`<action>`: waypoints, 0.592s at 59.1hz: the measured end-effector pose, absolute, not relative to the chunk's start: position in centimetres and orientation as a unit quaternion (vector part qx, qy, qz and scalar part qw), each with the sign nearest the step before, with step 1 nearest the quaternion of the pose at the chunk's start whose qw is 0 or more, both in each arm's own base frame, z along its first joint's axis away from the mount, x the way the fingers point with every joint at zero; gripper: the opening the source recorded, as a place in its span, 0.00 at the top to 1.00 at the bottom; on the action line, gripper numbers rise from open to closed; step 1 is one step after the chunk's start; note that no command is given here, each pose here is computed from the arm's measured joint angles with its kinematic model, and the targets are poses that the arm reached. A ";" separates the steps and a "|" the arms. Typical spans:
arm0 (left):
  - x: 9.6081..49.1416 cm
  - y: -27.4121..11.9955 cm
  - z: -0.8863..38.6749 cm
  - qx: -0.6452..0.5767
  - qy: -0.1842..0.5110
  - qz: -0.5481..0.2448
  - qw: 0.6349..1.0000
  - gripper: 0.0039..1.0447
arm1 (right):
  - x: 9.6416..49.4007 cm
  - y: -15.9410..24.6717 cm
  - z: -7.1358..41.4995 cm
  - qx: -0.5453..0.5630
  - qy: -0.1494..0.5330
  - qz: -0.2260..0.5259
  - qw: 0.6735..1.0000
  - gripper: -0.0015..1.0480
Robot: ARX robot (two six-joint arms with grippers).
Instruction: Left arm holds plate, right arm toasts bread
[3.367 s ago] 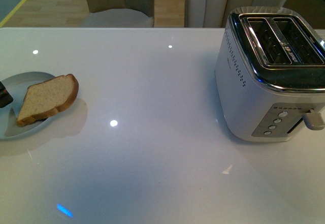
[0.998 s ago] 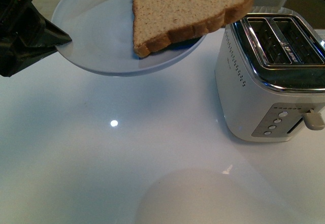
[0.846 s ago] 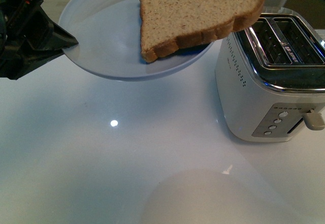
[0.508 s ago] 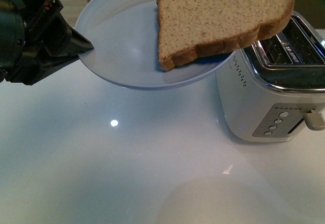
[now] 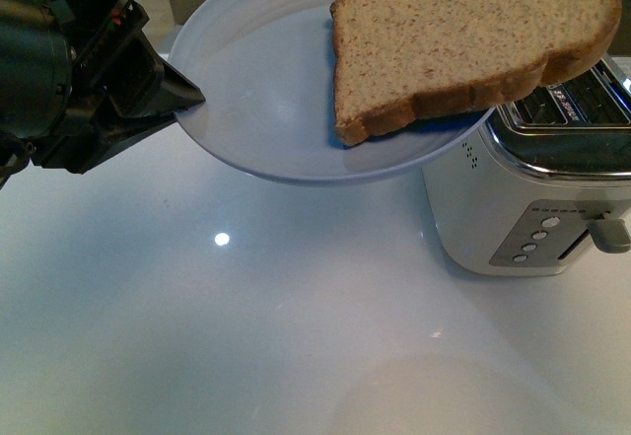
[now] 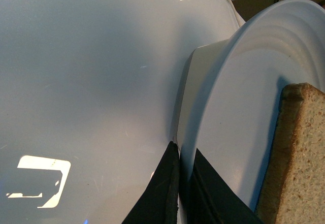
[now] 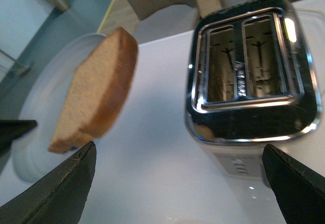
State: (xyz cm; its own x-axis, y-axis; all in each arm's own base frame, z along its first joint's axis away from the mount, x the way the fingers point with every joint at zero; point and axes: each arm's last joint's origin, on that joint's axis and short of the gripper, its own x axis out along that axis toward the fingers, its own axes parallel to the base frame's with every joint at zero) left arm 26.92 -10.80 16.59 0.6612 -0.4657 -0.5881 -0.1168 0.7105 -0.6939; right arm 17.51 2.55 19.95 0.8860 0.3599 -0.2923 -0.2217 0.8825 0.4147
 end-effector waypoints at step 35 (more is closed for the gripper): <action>26.7 -10.5 17.0 -0.369 0.400 -0.105 0.832 0.98 | 23.5 6.4 18.4 0.304 0.232 0.215 0.899 0.23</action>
State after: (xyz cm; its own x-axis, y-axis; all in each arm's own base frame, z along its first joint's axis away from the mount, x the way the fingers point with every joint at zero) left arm 26.69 -10.50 17.04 0.6572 -0.4707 -0.5886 -0.1197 0.7059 -0.6981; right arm 23.55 6.37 18.45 0.8001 0.5271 -0.2862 -0.2449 0.7228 0.6462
